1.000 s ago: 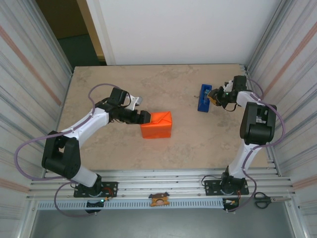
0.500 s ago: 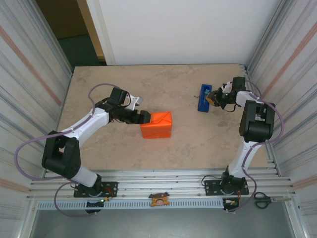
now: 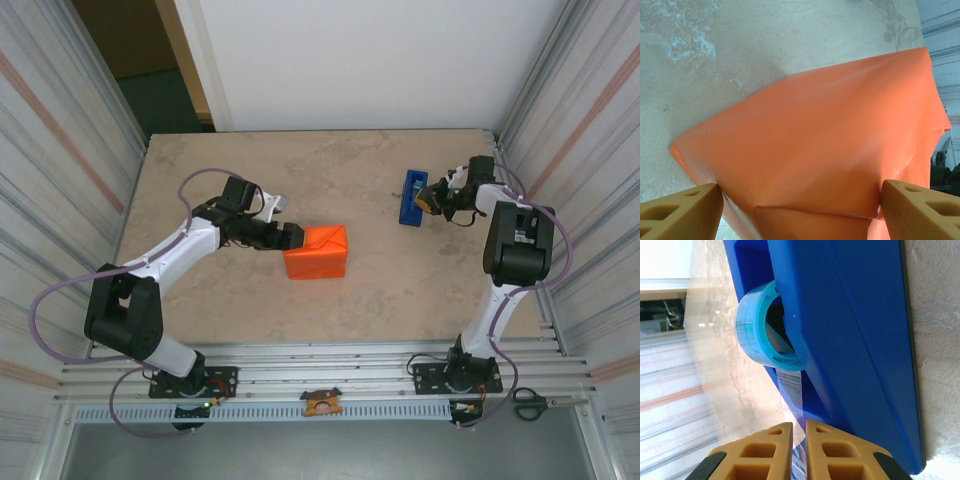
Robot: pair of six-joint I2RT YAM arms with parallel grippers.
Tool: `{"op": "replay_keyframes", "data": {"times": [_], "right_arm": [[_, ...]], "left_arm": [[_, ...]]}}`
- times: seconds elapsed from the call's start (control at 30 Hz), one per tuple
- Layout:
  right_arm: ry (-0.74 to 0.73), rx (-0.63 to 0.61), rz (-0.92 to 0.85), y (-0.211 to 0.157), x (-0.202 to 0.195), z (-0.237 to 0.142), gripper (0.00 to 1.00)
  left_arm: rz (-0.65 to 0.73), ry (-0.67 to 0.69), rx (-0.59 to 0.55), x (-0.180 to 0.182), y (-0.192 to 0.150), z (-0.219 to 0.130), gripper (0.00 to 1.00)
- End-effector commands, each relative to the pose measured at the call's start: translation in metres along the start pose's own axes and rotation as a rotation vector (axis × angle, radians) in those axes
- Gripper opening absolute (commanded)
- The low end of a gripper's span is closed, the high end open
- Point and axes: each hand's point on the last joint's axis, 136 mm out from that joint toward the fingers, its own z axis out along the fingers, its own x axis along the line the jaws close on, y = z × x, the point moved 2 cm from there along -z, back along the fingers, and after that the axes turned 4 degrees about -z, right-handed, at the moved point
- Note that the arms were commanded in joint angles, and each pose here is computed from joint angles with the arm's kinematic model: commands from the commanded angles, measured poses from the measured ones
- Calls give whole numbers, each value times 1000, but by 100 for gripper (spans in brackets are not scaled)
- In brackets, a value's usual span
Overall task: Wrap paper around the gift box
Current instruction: Tear off the tape with the cutter.
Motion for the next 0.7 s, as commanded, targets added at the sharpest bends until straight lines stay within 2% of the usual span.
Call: {"op": "replay_keyframes", "data": {"times": [0.0, 0.2, 0.5, 0.67], "right_arm": [[16, 18, -13, 1, 5, 0, 11], [36, 11, -12, 4, 13, -4, 0], [119, -29, -19, 12, 56, -31, 0], [131, -13, 15, -1, 58, -35, 0]], "left_arm": [[3, 24, 78, 6, -16, 14, 81], [2, 26, 81, 7, -17, 15, 81], [0, 37, 87, 10, -19, 17, 81], [6, 37, 92, 9, -17, 18, 81]]}}
